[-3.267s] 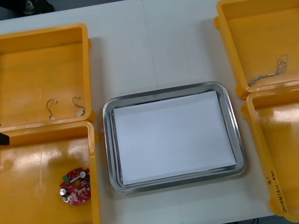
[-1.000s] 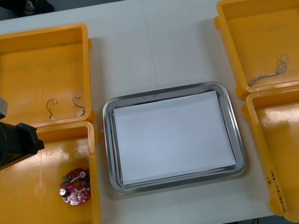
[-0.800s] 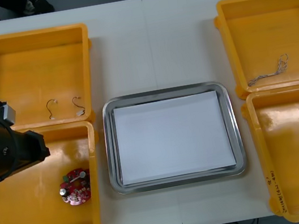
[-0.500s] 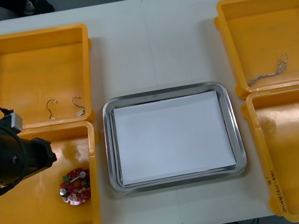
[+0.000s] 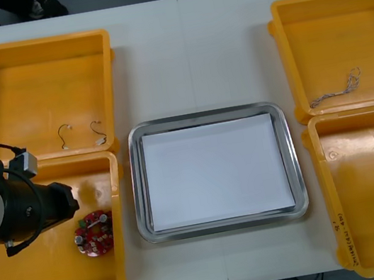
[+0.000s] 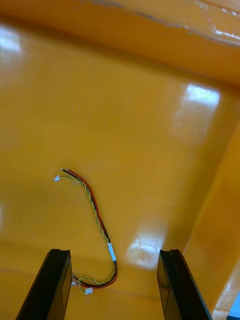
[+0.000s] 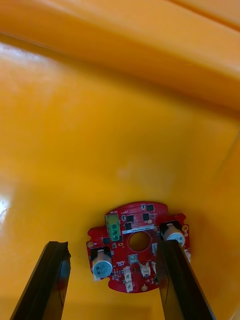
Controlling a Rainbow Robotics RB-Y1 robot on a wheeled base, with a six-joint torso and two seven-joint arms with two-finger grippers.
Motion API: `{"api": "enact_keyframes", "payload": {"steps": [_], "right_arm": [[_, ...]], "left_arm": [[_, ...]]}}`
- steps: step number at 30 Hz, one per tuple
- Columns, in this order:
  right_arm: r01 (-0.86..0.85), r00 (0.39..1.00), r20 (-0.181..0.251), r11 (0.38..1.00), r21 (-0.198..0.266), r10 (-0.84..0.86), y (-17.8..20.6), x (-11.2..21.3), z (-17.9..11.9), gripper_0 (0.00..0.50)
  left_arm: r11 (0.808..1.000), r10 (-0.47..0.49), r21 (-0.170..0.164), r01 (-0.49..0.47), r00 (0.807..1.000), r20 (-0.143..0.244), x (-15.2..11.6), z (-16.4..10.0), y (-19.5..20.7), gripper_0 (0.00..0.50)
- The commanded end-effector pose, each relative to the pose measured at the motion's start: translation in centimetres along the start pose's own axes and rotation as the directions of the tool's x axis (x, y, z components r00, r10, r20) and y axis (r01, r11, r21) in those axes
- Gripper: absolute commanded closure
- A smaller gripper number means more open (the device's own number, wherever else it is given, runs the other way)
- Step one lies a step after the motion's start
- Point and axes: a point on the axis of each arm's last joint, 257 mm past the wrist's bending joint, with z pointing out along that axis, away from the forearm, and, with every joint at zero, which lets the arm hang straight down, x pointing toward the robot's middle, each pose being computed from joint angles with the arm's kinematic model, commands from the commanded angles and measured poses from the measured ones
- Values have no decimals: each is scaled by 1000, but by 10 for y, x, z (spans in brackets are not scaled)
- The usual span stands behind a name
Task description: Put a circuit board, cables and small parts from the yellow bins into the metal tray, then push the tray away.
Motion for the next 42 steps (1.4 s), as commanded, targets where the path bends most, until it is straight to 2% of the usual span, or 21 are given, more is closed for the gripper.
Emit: {"api": "enact_keyframes", "payload": {"steps": [1, 9, 15, 19, 42], "right_arm": [[120, 993, -20, 992, 41, -119, -17, 12, -9, 0], [121, 992, -39, 992, 44, -119, -18, 47, 0, 0], [105, 993, -63, 992, 71, -101, -29, 76, 6, 0], [85, 994, -75, 994, 70, -80, -32, 90, 12, 0], [55, 997, -57, 998, 2, -55, -18, 66, 49, 0]], "left_arm": [[996, -82, 18, 82, 997, 0, 14, 5, -9, 0], [997, -81, 4, 81, 997, -12, 20, 10, -9, 0], [997, -83, 7, 83, 996, -16, 21, 19, -11, 0], [997, -79, 6, 79, 997, -11, 20, 25, -11, 0], [997, -70, -20, 69, 997, -40, 31, 50, -2, 0]]}}
